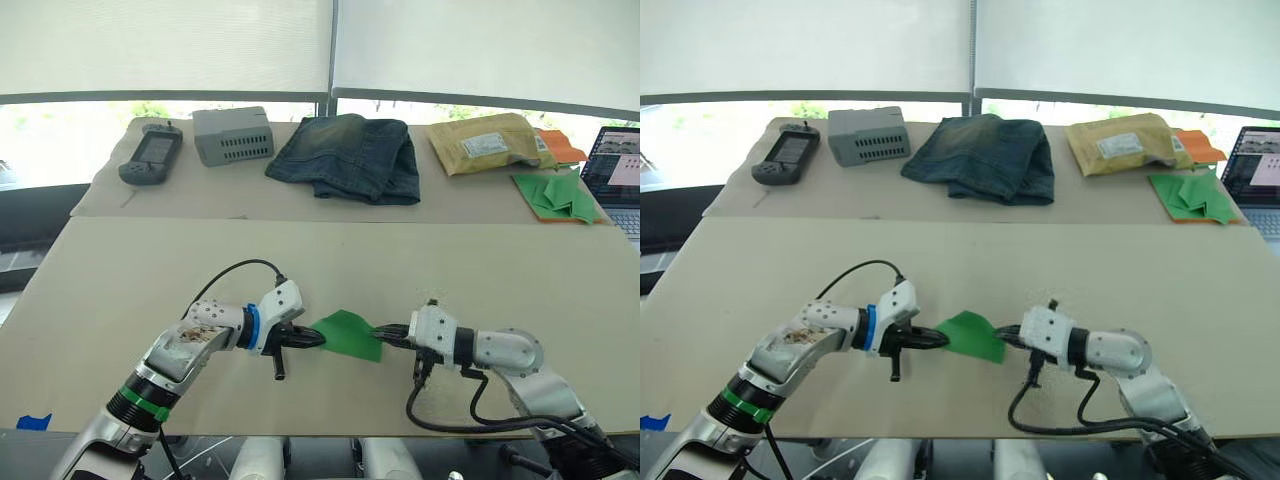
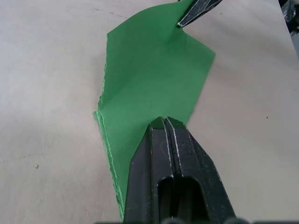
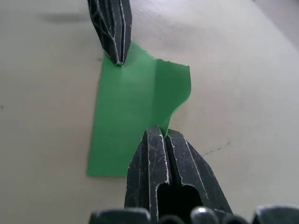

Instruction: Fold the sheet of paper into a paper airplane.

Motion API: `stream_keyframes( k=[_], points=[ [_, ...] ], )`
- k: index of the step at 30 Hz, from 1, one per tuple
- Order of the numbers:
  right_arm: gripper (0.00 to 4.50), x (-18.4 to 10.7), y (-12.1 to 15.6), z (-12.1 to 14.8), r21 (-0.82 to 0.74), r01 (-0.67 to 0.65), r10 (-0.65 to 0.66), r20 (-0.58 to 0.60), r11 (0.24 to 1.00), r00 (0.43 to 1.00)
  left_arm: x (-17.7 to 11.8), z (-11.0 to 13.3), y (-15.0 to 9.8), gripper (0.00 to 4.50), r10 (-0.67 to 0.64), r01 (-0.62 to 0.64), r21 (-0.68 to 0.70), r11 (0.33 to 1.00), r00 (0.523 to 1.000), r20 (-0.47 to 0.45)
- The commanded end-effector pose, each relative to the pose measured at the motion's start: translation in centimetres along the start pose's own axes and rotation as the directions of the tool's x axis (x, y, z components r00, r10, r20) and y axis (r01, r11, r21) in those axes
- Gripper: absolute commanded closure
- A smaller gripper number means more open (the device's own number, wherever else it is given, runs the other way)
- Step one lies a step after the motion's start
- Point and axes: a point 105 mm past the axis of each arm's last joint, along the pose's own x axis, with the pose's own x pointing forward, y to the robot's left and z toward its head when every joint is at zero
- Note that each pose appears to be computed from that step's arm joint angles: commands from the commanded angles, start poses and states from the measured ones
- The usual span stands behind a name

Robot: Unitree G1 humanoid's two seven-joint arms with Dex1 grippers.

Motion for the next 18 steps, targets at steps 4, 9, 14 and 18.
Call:
stream_keyframes(
  k=[4, 9, 14, 18],
  points=[
    [4.47, 0.0, 2.4, 0.0, -0.2, -0.029, 0.037, 0.038, 0.979, 0.999, 0.1, -1.9, 0.1, 4.5, 0.005, -0.008, -0.041, 0.999, 0.998, -0.069],
    [4.47, -0.1, 3.2, -1.7, -0.256, -0.012, 0.011, -0.007, 0.967, 1.0, 0.0, -2.0, 0.0, 4.5, 0.009, -0.012, -0.046, 0.999, 0.998, -0.069],
    [4.47, 0.0, 3.4, -2.9, -0.326, 0.007, -0.02, -0.036, 0.945, 0.999, -0.1, -1.7, -0.1, 4.5, 0.0, -0.003, -0.066, 0.998, 0.999, -0.049],
    [4.47, 0.2, 4.1, -3.2, -0.328, -0.022, 0.008, -0.044, 0.945, 0.999, -0.9, 0.1, 0.7, 4.5, 0.035, -0.032, -0.059, 0.998, 0.998, 0.049]
  ],
)
